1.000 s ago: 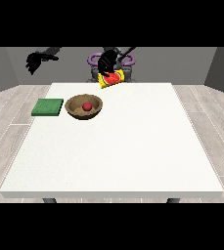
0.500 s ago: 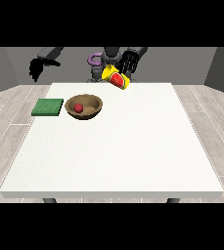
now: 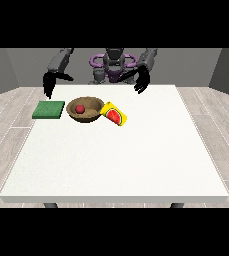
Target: Pick the cup and pour the ball into the bowl, then pick the bowl and place it on the pad
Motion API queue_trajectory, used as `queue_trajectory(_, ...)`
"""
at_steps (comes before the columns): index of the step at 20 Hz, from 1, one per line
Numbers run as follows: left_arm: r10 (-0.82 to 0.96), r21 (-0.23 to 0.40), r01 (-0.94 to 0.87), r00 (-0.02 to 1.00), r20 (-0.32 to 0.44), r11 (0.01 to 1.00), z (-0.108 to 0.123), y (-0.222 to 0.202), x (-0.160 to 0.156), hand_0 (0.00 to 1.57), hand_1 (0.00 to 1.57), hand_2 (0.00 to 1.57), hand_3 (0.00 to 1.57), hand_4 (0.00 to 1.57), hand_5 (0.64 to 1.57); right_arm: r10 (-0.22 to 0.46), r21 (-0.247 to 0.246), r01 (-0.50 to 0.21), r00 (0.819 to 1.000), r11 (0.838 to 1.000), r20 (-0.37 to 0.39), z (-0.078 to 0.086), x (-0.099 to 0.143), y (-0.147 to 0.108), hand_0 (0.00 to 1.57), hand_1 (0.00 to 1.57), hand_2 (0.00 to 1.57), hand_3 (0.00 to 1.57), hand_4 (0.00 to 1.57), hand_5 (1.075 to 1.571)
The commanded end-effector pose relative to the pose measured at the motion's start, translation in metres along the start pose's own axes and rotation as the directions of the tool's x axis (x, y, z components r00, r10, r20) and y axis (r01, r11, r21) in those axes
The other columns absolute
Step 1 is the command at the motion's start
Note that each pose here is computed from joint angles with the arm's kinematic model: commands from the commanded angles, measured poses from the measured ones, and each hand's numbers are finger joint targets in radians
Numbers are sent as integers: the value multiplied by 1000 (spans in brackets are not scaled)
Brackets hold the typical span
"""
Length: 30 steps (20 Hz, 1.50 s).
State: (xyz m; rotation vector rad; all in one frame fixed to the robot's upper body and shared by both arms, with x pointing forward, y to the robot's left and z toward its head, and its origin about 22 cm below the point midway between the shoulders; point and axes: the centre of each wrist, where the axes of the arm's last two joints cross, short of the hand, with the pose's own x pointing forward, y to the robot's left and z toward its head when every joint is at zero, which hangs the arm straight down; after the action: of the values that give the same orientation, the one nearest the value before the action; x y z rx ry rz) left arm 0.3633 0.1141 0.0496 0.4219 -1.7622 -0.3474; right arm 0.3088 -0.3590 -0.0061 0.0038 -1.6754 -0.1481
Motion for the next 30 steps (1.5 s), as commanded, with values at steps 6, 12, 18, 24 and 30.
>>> queue_trajectory(6, 277, -104, -266, 954, 117, 958, 27, 38, -41, 0, 0, 0, 0, 0, 1563, -33, -95, 34, 999, 995, 15, -14, -17, 44, 0, 0, 0, 0, 324, 1569)
queue_trajectory(12, 262, -134, -245, 957, 127, 960, 14, 70, -28, 0, 0, 0, 0, 0, 1565, -43, -134, 42, 999, 990, -7, -24, -33, 42, 0, 0, 0, 0, 259, 1567)
queue_trajectory(18, 273, -87, -264, 955, 117, 961, 24, 73, -32, 0, 0, 0, 0, 0, 1565, -43, -112, 40, 999, 993, -23, -27, -44, 34, 0, 0, 0, 0, 201, 1562)
queue_trajectory(24, 296, -120, -280, 943, 152, 953, 30, 90, -31, 0, 0, 0, 0, 0, 1566, -41, -114, 38, 999, 993, -19, -36, -40, 28, 0, 0, 0, 0, 126, 1562)
queue_trajectory(30, 285, -118, -262, 922, 262, 958, 20, 85, 5, 0, 0, 0, 0, 80, 1571, 5, -312, -71, 978, 947, -207, -4, -76, 21, 1453, 1453, 1571, 0, 468, 1512)
